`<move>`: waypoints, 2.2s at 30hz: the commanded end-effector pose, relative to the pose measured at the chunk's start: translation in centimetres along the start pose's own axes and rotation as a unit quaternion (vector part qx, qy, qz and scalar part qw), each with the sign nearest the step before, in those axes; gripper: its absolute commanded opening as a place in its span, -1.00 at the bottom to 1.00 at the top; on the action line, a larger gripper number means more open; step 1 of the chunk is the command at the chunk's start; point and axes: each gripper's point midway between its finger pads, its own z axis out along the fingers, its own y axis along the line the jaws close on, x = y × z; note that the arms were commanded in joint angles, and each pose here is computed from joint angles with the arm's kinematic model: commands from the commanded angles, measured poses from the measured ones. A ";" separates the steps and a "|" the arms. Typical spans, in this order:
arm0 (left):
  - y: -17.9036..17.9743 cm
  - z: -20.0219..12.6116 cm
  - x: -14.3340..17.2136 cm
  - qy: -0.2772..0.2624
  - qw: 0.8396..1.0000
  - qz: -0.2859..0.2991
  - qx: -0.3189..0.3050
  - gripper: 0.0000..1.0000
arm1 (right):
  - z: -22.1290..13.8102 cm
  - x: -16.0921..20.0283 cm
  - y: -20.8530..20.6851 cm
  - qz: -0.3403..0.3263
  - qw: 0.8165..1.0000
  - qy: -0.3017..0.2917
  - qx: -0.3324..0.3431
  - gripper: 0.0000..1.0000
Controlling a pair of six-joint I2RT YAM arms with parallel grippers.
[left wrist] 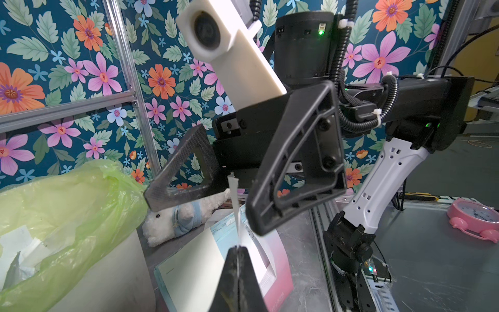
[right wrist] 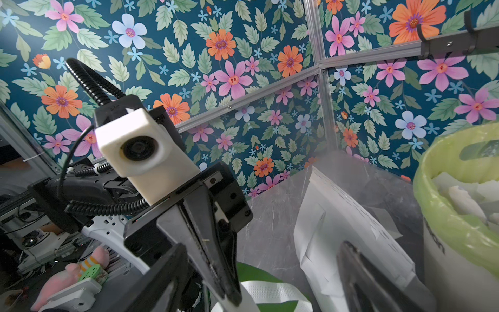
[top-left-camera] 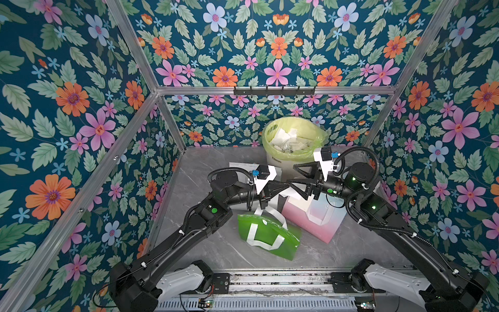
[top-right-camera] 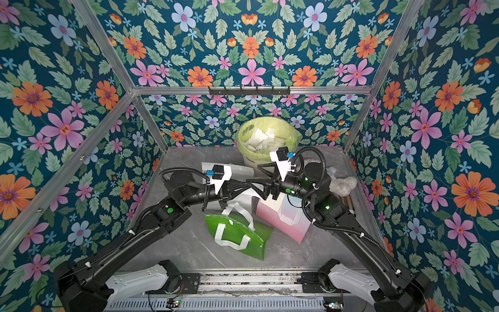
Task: Shred takeout receipts and throw away
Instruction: Shred the takeout receipt, then place the takeout receipt in the trash bin.
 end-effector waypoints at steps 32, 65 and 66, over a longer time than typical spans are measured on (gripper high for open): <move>3.7 -2.8 -6.4 -0.157 0.976 0.017 -0.150 -1.00 | 0.1 -2.4 -13.9 0.115 0.920 -0.121 0.354 -1.00; 29.1 7.8 -0.6 -0.131 0.953 -0.139 -0.234 -1.00 | 4.5 -9.0 -26.7 -0.034 0.926 -0.100 0.362 -1.00; 29.5 8.1 0.0 -0.124 0.953 -0.138 -0.238 -1.00 | 4.6 -8.8 -27.0 -0.033 0.926 -0.098 0.363 -1.00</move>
